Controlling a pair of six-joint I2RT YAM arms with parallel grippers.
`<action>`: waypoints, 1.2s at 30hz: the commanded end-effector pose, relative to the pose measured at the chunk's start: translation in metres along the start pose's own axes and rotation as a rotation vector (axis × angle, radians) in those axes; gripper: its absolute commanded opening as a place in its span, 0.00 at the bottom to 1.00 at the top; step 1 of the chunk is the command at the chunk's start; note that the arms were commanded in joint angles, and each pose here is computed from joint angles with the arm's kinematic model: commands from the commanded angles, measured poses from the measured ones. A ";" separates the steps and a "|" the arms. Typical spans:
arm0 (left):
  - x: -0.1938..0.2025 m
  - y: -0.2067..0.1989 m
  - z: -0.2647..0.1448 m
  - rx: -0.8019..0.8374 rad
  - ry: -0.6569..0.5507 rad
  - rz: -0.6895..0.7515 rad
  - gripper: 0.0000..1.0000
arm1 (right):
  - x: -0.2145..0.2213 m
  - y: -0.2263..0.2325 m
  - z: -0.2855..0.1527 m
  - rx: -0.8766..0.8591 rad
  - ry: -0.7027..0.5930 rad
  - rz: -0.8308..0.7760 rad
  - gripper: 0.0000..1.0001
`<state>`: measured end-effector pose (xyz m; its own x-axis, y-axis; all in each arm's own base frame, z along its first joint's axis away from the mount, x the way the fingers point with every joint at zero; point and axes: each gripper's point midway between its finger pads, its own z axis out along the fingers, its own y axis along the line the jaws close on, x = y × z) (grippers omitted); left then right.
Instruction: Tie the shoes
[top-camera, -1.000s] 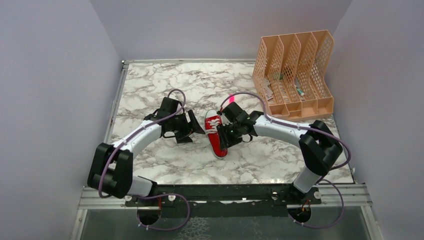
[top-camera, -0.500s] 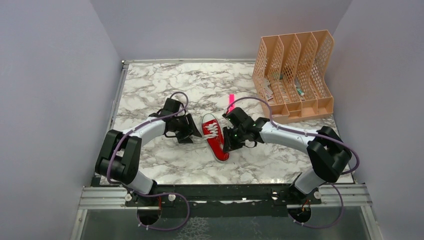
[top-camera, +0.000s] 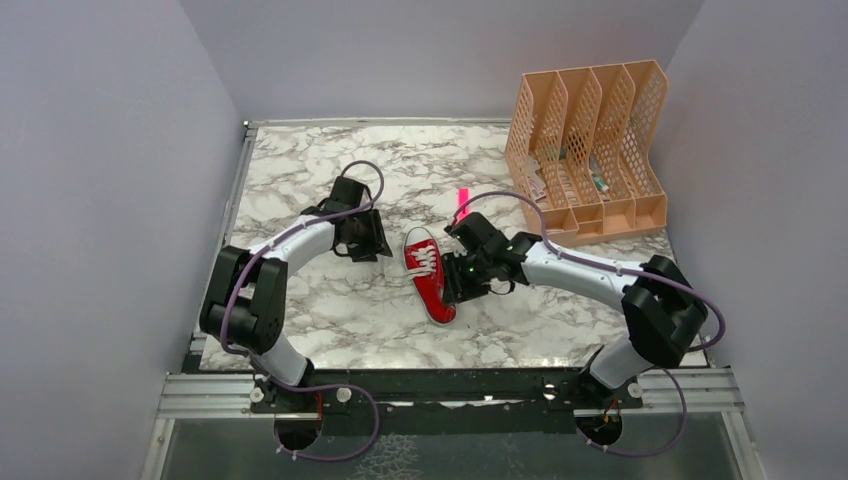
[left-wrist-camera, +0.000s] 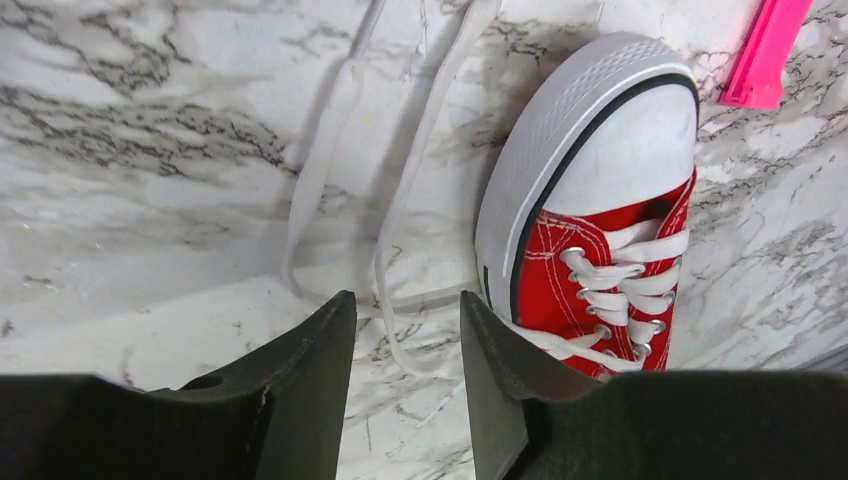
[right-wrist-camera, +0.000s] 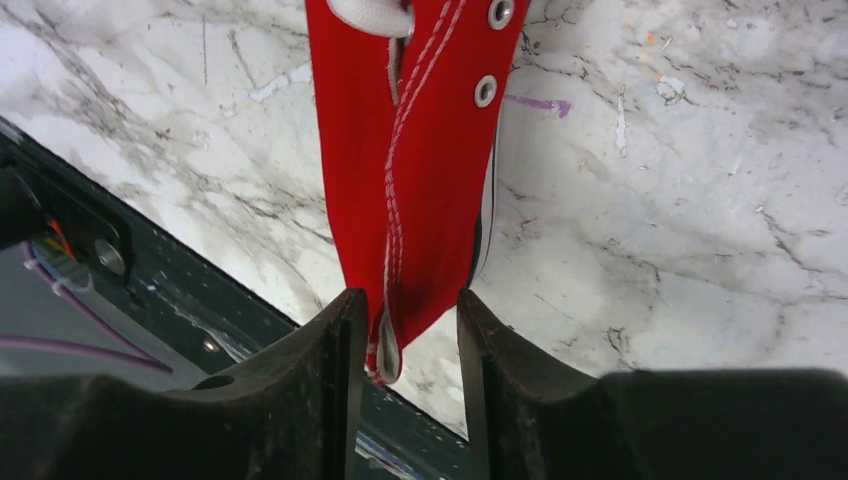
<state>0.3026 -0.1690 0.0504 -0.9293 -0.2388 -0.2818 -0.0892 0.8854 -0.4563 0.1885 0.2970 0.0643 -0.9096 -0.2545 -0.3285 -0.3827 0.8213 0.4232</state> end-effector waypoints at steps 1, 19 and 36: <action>-0.012 0.007 0.006 -0.057 -0.001 0.083 0.44 | -0.011 0.006 -0.028 0.026 -0.060 -0.033 0.48; -0.013 0.025 0.026 -0.126 0.082 0.190 0.15 | -0.039 -0.006 -0.072 0.060 -0.196 -0.033 0.59; 0.014 -0.027 -0.044 0.088 0.021 0.154 0.01 | -0.126 0.048 -0.019 -0.137 -0.336 -0.950 0.53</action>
<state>0.2937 -0.1716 0.0931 -0.9186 -0.0863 -0.3857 0.0956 0.8984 -0.4287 0.2635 0.3266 0.1221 -0.5029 -0.5373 -0.6770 -0.8238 0.5350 0.1875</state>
